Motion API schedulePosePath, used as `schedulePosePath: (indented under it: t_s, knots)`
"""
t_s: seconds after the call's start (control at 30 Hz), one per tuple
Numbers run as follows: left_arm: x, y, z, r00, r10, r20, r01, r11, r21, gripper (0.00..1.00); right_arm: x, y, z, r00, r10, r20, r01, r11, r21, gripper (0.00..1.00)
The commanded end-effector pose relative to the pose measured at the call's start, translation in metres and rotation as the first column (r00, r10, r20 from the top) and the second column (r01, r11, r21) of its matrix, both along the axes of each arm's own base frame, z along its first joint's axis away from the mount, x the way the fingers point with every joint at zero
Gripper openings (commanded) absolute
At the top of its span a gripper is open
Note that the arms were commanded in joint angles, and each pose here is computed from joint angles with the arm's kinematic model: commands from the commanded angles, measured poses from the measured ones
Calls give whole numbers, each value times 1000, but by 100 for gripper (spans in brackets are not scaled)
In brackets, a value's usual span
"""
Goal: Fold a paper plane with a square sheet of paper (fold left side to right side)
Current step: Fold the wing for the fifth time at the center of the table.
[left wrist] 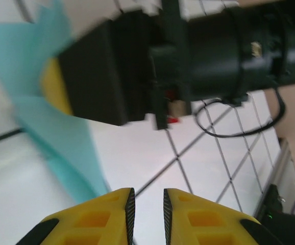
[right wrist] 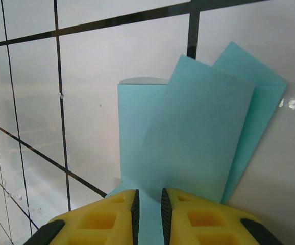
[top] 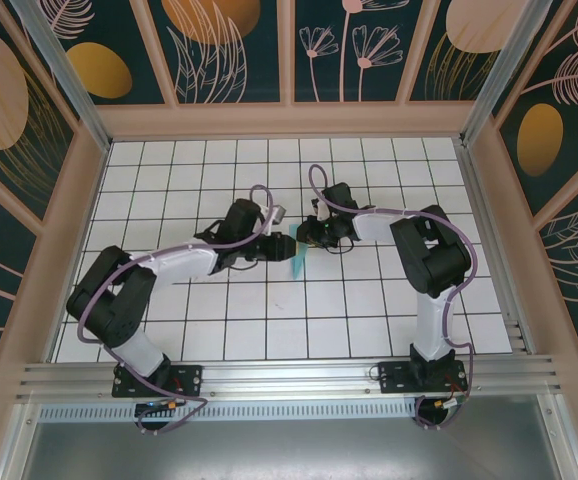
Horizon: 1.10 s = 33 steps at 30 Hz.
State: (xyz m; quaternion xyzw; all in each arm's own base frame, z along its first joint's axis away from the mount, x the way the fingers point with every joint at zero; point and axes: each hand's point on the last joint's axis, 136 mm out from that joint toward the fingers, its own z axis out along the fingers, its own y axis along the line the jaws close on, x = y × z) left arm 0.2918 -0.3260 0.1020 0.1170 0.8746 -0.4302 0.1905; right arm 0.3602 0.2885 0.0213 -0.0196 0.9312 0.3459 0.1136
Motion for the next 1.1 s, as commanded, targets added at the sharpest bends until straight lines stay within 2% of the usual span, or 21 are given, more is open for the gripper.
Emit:
schedulePosePath:
  t_s: [0.0, 0.3, 0.63, 1.07]
  knots:
    - [-6, -17, -15, 998, -40, -45, 39, 999, -27, 24, -13, -12, -36, 996, -26, -80, 19, 996, -91, 23]
    - [-6, -16, -58, 994, -32, -106, 41, 996, 81, 24, -13, -9, -33, 997, -21, -76, 14, 996, -86, 23]
    - [-32, -7, -102, 980, -39, -196, 80, 976, 204, 23, -9, -6, -27, 998, -11, -62, 5, 996, -93, 23]
    - [-57, 22, -143, 965, -9, -263, 114, 916, 385, 16, 17, -15, -17, 1000, -27, 5, 27, 996, -89, 24]
